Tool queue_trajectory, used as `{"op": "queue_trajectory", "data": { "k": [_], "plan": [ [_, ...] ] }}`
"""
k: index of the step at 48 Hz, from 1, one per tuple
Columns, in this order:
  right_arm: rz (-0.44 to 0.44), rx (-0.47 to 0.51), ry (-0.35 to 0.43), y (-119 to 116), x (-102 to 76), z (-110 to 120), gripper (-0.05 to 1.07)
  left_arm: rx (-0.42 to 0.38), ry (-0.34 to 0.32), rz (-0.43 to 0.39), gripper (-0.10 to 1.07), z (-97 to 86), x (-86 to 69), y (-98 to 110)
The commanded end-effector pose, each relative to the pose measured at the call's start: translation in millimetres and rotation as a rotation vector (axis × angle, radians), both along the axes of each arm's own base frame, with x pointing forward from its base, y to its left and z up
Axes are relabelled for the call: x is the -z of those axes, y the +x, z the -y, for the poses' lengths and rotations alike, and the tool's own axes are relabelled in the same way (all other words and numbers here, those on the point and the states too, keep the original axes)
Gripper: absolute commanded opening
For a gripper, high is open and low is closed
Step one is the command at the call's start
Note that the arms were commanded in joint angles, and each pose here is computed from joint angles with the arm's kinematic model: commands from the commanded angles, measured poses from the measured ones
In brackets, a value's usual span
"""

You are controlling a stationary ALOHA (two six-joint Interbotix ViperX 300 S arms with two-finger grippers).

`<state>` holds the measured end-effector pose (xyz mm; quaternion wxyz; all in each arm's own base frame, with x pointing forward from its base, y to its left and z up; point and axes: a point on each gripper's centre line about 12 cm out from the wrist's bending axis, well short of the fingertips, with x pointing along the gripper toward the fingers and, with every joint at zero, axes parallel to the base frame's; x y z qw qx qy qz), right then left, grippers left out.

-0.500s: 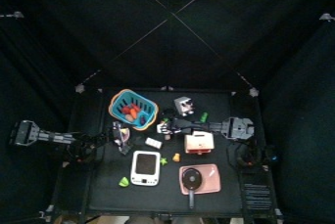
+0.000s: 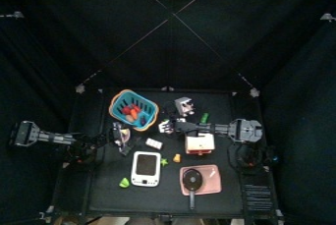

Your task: Stand up detergent

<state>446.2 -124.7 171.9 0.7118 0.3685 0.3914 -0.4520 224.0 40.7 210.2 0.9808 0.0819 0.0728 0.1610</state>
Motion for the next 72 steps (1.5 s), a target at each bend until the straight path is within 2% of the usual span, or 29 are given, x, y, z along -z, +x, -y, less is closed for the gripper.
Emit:
{"op": "queue_trajectory", "data": {
  "k": [1, 8, 24, 40, 49, 61, 72],
  "plan": [
    [0.054, -0.023, -0.08, 1, -28.3, -5, 0.59, -0.003, 0.0, 0.015, 0.98, -0.5, -4.6, 2],
    [0.042, -0.027, -0.205, -2, -30.8, -12, 0.59, -0.005, -0.001, 0.01, 0.98, -0.7, -2.6, 1],
    [0.144, 0.035, -0.368, -2, -23.2, -34, 0.59, -0.014, -0.012, 0.007, 0.98, -1.5, -1.1, 0],
    [0.198, 0.175, -0.506, -16, 9.5, -44, 0.59, -0.015, -0.012, 0.003, 0.98, -1.9, 0.6, -1],
    [0.229, 0.248, -0.59, -18, 21.2, -49, 0.6, -0.017, -0.012, 0.001, 0.98, -2.2, 1.1, -1],
    [0.195, 0.264, -0.631, -11, 40.8, -56, 0.6, -0.017, -0.012, -0.002, 0.98, -2.2, 2.2, -2],
    [0.158, 0.292, -0.615, -11, 52.5, -55, 0.6, -0.017, -0.012, -0.004, 0.98, -2.2, 2.7, -2]
  ]
}}
